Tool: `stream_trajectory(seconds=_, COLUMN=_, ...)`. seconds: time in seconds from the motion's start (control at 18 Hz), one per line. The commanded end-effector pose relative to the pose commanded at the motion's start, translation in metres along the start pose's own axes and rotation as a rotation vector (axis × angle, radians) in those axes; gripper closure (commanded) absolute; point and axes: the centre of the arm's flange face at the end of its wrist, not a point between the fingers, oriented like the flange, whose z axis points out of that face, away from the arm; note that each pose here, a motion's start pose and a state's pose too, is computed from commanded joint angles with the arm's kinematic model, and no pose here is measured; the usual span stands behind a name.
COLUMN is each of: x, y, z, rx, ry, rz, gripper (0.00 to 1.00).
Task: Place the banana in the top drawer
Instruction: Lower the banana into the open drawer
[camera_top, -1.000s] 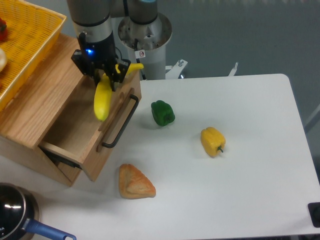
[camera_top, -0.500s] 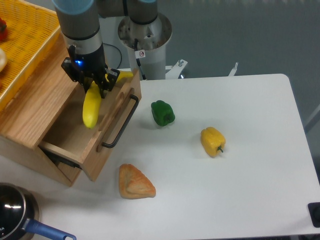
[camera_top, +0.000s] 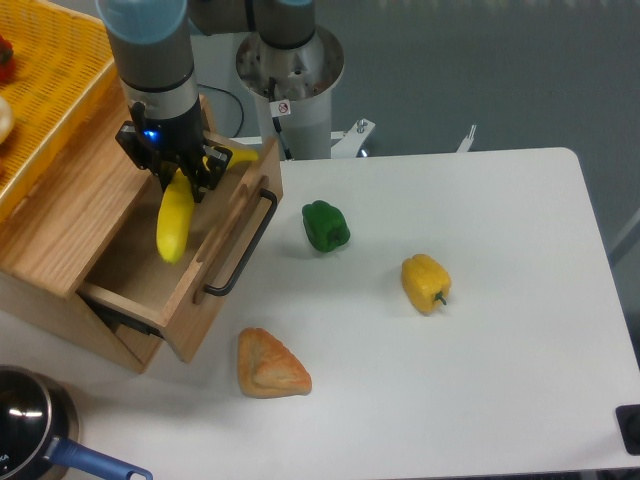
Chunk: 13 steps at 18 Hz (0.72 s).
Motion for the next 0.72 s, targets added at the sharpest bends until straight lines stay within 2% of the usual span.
stream_trajectory(seconds=0.17, x=0.0005, y=0.0008, z=-0.0016, rx=0.003, ry=-0.001, rz=0.002, gripper=0.53)
stream_trajectory(seconds=0.5, x=-0.0002, y=0.0000, z=-0.0025, rx=0.004, ry=-0.007, rz=0.002, gripper=0.36)
stream_trajectory(seconds=0.72, x=-0.0001, y=0.0005, z=-0.0033, rx=0.005, ry=-0.009, rz=0.004, gripper=0.31)
